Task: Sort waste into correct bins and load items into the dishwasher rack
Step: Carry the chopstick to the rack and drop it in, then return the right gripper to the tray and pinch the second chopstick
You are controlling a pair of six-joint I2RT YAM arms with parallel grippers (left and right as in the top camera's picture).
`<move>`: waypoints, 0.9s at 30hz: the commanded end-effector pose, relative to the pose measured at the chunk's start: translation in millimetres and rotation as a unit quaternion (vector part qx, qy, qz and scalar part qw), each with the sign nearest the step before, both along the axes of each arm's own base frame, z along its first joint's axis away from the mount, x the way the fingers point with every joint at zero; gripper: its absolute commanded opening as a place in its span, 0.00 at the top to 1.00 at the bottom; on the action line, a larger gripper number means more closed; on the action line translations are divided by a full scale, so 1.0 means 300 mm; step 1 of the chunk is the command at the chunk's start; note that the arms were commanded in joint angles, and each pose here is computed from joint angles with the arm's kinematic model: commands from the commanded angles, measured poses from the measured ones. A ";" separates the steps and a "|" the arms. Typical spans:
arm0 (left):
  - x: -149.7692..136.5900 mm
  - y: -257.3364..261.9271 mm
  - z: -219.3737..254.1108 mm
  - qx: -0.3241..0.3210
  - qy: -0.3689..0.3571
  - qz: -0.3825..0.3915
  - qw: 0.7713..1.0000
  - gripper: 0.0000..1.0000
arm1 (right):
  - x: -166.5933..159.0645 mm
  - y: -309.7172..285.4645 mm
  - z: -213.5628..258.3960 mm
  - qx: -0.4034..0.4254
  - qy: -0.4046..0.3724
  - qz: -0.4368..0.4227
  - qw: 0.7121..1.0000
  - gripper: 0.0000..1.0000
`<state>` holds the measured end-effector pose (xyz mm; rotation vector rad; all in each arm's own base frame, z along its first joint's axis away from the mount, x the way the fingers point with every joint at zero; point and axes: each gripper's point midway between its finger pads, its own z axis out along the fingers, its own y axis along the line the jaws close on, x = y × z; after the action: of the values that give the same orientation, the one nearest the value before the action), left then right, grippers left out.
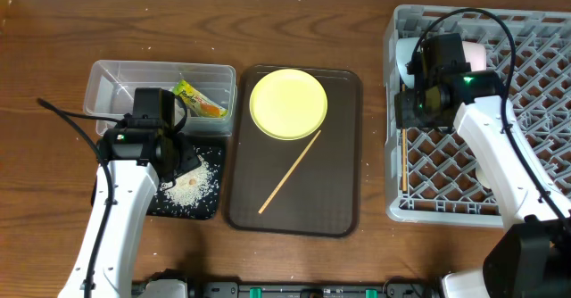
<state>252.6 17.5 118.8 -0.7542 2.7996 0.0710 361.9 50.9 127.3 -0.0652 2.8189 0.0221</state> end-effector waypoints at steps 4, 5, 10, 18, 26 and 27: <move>0.006 0.008 0.014 0.001 -0.006 0.010 1.000 0.41 | 0.037 0.146 0.098 0.094 -0.050 0.050 0.993 0.39; 0.005 0.008 0.013 0.001 -0.006 0.010 1.000 0.41 | 0.038 0.192 0.119 0.119 -0.058 0.067 0.989 0.39; 0.006 0.008 0.014 0.001 -0.007 0.010 1.000 0.41 | -0.018 0.429 0.136 0.171 -0.053 0.138 0.974 0.38; 0.006 0.008 0.014 0.001 -0.007 0.010 1.000 0.41 | -0.130 0.627 0.029 0.162 0.010 0.120 0.980 0.36; 0.006 0.007 0.014 0.001 -0.007 0.010 1.000 0.41 | -0.236 0.766 -0.148 0.129 0.077 0.096 0.984 0.32; 0.006 0.007 0.014 0.001 -0.006 0.010 1.000 0.40 | -0.245 0.771 -0.175 0.119 0.083 0.092 0.985 0.32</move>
<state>252.5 17.6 118.8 -0.7543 2.7999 0.0717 292.4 274.2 92.8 -0.3859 2.8908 0.5047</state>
